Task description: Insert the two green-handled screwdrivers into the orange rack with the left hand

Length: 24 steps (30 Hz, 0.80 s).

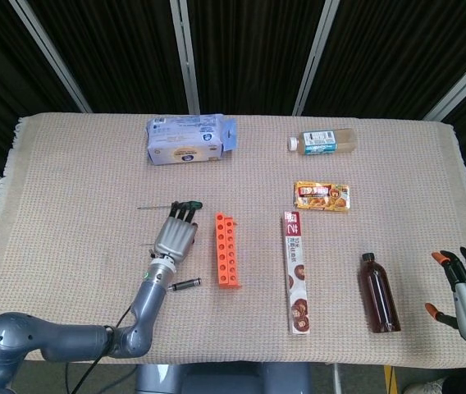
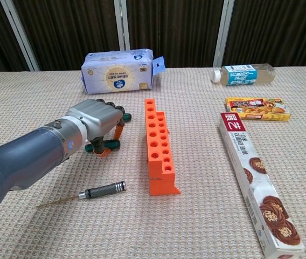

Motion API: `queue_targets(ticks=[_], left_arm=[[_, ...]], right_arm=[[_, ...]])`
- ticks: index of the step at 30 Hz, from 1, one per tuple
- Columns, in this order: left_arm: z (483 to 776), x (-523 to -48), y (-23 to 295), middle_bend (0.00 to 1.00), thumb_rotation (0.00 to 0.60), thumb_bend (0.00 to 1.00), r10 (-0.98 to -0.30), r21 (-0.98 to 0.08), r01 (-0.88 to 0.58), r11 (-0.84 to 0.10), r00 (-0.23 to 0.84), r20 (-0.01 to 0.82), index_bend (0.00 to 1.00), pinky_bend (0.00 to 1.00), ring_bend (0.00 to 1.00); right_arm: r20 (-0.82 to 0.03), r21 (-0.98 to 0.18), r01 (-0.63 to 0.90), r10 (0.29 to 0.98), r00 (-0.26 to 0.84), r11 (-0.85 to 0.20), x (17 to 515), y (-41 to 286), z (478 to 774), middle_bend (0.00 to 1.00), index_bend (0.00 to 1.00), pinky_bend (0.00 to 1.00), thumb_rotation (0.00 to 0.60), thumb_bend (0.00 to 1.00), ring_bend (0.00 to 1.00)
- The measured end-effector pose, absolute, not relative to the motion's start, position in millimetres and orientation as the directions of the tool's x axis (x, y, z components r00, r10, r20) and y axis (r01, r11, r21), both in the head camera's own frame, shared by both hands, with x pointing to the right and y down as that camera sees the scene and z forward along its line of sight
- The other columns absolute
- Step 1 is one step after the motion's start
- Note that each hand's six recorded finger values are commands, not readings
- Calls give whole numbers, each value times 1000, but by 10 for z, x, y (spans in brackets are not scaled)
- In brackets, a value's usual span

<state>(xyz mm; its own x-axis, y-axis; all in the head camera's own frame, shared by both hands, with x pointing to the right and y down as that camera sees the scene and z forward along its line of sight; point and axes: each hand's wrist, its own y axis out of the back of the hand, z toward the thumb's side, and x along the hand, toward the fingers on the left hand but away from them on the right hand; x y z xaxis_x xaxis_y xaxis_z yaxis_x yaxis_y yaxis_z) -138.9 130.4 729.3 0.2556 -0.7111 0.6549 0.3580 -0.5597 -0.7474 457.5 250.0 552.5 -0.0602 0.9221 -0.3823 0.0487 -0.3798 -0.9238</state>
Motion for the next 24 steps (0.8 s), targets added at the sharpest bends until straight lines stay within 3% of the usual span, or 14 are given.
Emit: queue_targets(ticks=[11, 17, 24], left_arm=[[7182, -1372, 1240, 135, 600, 353, -746, -798, 243, -551, 284, 602, 627, 0, 49], [6925, -1472, 1124, 164, 600, 352, -762, -802, 0, -598, 312, 568, 643, 16, 57], [6550, -1631, 854, 171, 600, 352, -783, -668, -409, -622, 341, 520, 645, 58, 61]], right_arm=[[-380, -925, 49, 923, -56, -378, 4568, 2499, 5517, 150, 191, 125, 600, 0, 16], [-378, -925, 52, 925, -45, -376, 4541, 2486, 5524, 150, 197, 125, 600, 0, 15], [-381, -924, 56, 924, -40, -379, 4534, 2458, 5553, 150, 197, 125, 600, 0, 15]])
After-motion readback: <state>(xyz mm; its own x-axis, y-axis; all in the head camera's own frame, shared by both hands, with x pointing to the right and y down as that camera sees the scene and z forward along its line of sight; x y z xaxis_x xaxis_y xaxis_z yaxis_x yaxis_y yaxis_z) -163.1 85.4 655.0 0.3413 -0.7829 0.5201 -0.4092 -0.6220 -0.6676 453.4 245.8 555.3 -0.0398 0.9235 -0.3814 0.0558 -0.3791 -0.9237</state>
